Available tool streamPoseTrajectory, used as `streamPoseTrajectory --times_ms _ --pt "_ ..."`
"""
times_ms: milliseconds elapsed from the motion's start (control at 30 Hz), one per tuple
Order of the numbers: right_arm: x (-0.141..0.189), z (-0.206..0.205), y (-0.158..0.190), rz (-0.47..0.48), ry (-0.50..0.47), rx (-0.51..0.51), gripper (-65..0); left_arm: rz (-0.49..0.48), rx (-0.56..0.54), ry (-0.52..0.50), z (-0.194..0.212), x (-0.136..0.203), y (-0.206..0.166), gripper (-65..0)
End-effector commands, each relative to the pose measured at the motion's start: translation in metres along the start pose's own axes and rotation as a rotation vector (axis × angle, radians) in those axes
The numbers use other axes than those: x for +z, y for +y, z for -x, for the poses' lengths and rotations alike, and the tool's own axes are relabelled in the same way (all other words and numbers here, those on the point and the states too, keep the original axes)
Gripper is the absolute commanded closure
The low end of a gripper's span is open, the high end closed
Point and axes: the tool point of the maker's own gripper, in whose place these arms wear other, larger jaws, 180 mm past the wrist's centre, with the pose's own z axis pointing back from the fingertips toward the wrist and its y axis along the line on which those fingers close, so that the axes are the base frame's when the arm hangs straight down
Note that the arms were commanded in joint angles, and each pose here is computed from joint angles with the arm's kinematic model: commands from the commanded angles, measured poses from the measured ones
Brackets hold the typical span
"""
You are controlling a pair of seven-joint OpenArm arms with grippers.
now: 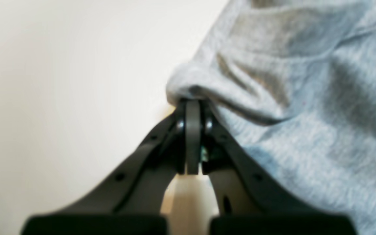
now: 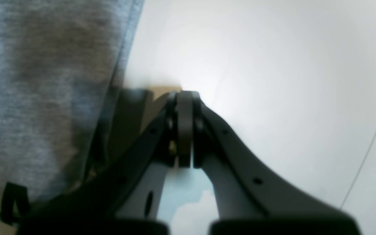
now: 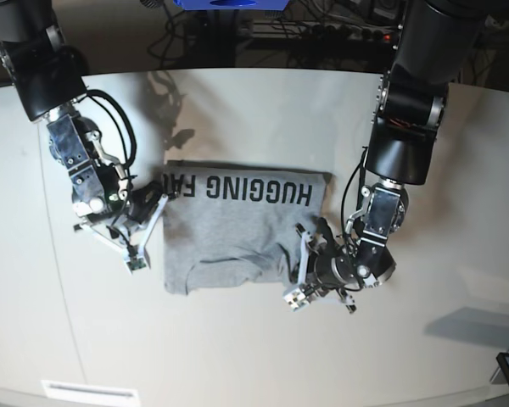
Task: Fold the T-shirt properly
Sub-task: 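Release the shirt and lift both grippers away, then lower both grippers onto the shirt and press its fabric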
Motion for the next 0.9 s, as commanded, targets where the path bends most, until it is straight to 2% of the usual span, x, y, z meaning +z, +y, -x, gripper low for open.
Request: streamPoseTrajectory --times_ms 0,267,433,600,733,867 --pt "0.007 -0.021 -0.009 0.019 -0.059 -0.006 0.0 -0.063 0.005 -0.067 -0.019 0.015 0.028 0.0" --pt "0.007 -0.020 -0.007 0.016 -0.061 -0.006 0.0 -0.198 0.138 -0.138 -0.006 0.050 0.071 0.0" --pt "0.014 -0.038 -0.005 0.011 -0.154 -0.003 0.0 -0.316 0.133 -0.148 0.015 0.091 0.088 0.0" --pt "0.035 -0.066 0.001 -0.005 -0.257 0.011 0.0 -0.370 0.132 -0.032 0.075 0.124 0.068 0.0" --pt "0.055 -0.089 0.020 -0.046 -0.337 0.026 0.0 -0.454 0.122 0.075 0.128 0.168 0.066 0.0" --pt "0.060 -0.101 0.044 -0.104 -0.363 0.031 0.0 -0.579 0.079 0.331 0.188 0.214 0.072 0.0"
